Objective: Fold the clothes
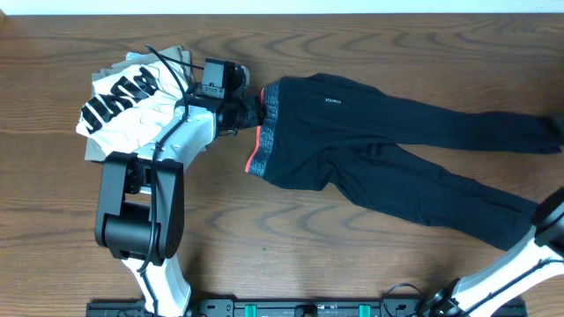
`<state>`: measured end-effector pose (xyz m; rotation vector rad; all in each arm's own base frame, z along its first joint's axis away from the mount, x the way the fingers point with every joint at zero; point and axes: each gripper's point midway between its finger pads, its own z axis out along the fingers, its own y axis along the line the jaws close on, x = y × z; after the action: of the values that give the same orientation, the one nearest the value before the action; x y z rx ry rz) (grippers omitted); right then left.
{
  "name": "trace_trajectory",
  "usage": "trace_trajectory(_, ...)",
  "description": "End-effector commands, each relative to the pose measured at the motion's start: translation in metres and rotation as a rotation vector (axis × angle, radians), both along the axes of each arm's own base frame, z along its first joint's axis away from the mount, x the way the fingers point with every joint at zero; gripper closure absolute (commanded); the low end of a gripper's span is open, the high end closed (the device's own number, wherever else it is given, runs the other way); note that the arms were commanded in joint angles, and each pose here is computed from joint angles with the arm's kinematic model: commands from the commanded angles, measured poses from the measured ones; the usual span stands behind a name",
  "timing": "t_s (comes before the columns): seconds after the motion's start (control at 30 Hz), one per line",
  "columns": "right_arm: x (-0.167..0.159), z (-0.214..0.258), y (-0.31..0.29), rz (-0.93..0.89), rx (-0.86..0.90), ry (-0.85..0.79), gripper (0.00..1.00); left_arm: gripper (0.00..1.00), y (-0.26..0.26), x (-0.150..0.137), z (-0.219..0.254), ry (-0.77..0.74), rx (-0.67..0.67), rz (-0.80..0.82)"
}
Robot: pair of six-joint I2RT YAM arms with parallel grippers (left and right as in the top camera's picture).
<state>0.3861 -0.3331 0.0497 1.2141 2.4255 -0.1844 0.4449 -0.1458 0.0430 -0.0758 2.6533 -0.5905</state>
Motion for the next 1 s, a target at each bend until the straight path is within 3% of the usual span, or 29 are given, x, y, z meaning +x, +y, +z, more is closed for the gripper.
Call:
trace_trajectory(0.0, 0.007, 0.0, 0.016, 0.102, 0.058, -0.024, 0.7, 0.51, 0.0, 0.002, 0.007, -0.019, 0.0, -0.014)
trace_trajectory(0.2, 0.039, 0.051, 0.084, 0.381, 0.152, -0.174, 0.69, 0.51, 0.0, 0.001, 0.007, -0.014, 0.0, -0.014)
trace_trajectory(0.27, 0.054, 0.084, 0.138, 0.553, 0.168, -0.227, 0.7, 0.51, 0.001, -0.002, 0.005, -0.001, 0.003, -0.014)
trace_trajectory(0.37, 0.059, 0.096, 0.208, 0.726, 0.231, -0.212, 0.7, 0.51, 0.001, -0.003, 0.004, 0.006, 0.004, -0.014)
trace_trajectory(0.67, 0.042, 0.045, 0.393, 1.093, 0.38, 0.05, 0.68, 0.53, -0.006, -0.021, 0.0, 0.086, -0.041, -0.048)
trace_trajectory(0.97, 0.034, -0.032, 0.441, 1.142, 0.405, 0.227, 0.67, 0.52, 0.001, -0.041, -0.01, 0.161, 0.011, -0.077)
